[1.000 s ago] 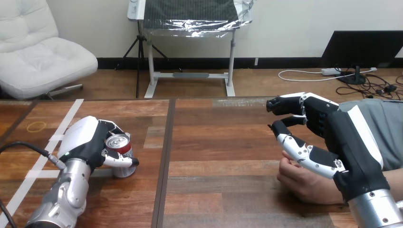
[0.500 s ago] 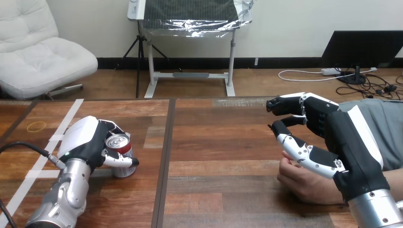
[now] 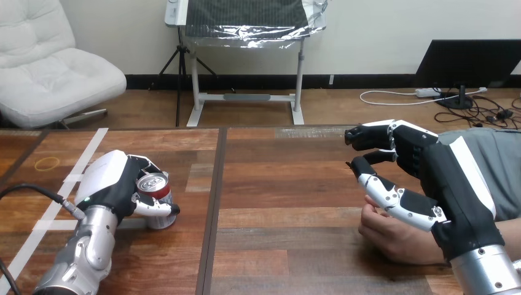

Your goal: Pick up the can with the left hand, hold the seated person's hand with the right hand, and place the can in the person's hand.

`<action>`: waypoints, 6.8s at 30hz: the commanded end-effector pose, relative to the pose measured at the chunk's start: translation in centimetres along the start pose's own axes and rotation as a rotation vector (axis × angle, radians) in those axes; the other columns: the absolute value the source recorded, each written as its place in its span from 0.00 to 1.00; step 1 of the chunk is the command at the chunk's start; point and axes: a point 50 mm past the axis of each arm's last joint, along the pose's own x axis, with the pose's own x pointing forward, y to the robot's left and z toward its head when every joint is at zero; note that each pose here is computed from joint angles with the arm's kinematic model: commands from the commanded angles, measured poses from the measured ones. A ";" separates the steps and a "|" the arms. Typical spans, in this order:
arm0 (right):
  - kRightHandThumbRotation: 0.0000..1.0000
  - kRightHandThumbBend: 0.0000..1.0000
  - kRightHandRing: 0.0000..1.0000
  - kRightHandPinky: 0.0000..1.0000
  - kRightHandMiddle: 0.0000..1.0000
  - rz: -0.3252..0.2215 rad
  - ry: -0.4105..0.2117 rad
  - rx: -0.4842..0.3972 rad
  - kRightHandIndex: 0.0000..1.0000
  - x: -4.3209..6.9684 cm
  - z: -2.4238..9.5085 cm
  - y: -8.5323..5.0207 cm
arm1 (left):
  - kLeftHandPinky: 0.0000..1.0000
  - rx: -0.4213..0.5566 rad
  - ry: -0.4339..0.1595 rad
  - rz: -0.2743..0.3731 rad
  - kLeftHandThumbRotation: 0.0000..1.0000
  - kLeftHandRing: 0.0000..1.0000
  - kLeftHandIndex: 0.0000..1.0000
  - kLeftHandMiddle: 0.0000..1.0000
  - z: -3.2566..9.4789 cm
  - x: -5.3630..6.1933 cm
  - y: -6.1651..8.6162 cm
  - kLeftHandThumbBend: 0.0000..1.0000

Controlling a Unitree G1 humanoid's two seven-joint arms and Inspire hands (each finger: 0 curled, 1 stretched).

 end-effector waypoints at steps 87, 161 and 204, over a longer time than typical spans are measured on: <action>0.00 0.86 0.80 0.69 0.83 0.299 0.334 -0.876 0.78 4.4 0.2 -9.8 | 0.33 -0.257 -0.665 0.232 0.00 0.38 0.51 0.45 17.2 -0.8 7.6 0.60; 0.06 0.83 0.86 0.84 0.88 0.742 0.891 -1.183 0.84 7.8 -6.4 -10.9 | 0.33 -0.208 -0.631 0.186 0.00 0.39 0.51 0.46 16.4 -0.8 6.6 0.59; 0.00 0.69 0.45 0.34 0.54 0.841 0.842 -1.131 0.58 6.7 -8.9 -8.3 | 0.34 -0.194 -0.610 0.182 0.00 0.40 0.51 0.46 16.1 -0.8 6.5 0.59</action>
